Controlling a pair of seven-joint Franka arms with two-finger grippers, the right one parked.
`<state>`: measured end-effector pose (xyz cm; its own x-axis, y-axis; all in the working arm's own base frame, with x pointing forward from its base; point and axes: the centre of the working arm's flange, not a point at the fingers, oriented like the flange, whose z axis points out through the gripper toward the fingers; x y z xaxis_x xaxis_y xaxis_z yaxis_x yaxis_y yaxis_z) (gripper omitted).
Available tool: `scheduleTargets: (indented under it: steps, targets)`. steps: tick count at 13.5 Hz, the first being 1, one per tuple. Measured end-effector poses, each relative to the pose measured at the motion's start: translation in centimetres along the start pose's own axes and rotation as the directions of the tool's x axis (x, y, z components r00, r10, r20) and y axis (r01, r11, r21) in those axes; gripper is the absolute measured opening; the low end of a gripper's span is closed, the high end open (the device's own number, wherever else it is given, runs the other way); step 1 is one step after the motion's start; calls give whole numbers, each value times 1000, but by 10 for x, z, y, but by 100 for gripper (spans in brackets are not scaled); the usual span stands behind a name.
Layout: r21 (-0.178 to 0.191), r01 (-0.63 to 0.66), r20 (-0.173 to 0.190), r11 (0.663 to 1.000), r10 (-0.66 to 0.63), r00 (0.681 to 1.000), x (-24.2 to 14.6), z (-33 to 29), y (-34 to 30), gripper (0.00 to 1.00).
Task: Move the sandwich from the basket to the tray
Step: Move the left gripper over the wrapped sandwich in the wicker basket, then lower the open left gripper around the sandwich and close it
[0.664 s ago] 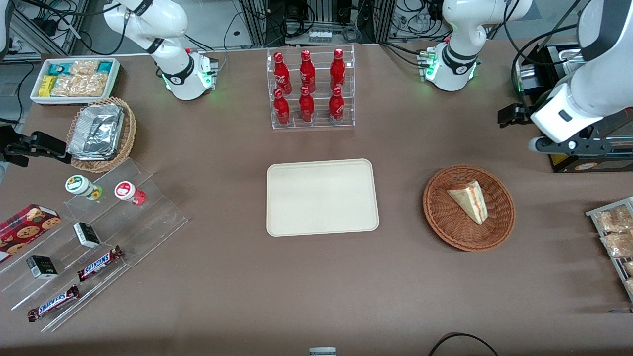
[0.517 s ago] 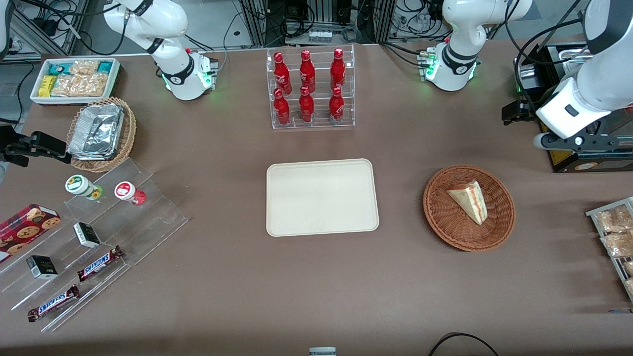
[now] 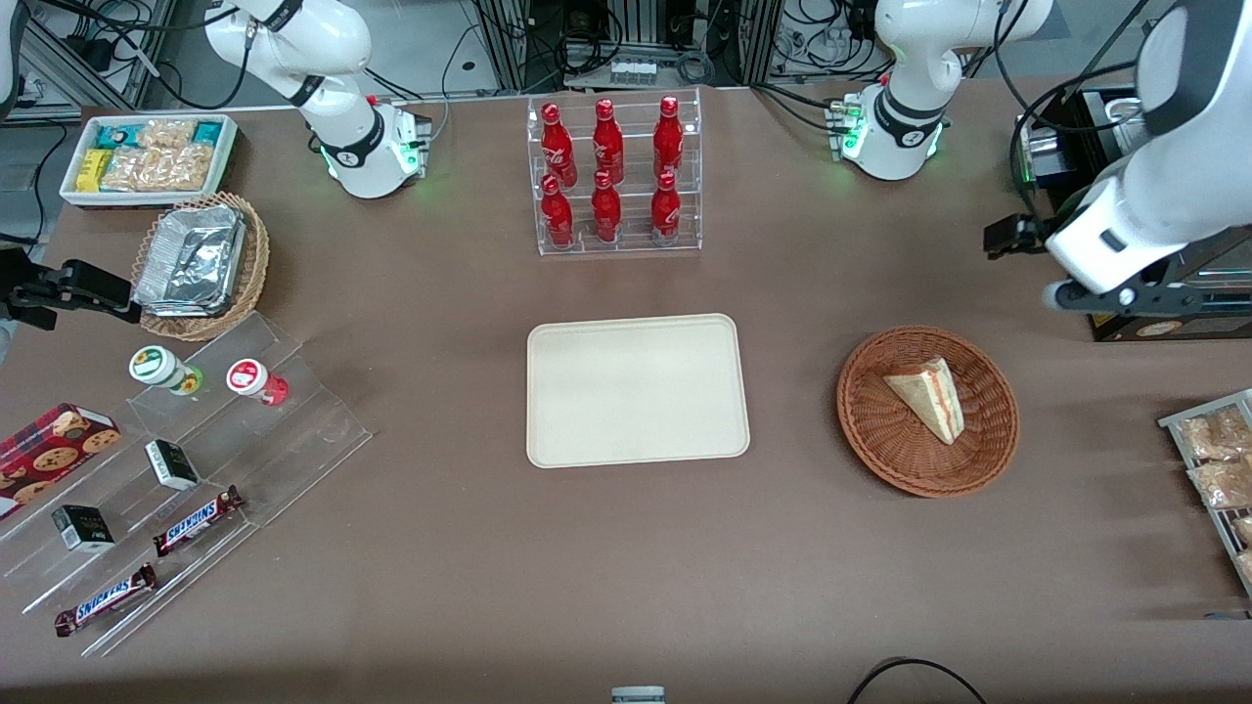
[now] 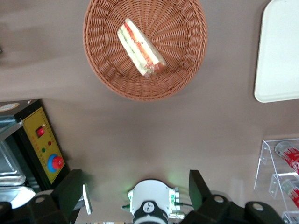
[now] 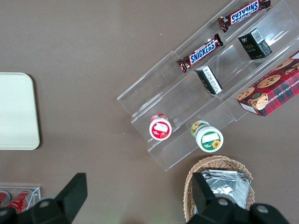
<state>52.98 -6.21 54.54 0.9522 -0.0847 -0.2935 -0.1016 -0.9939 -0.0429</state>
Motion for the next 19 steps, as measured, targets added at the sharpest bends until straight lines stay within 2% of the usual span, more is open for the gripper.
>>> scheduleTargets:
  steps: [8,12,14,16,19]
  targets:
    - [-11,46,-75,999,-47,996,43,108,7,100]
    - [-35,166,-104,986,-168,980,60,142,8,100]
    - [-60,296,-122,953,-301,946,66,151,9,100]
    - [-84,425,-125,901,-433,893,68,157,9,100]
    - [-104,519,-122,848,-529,840,70,165,10,100]
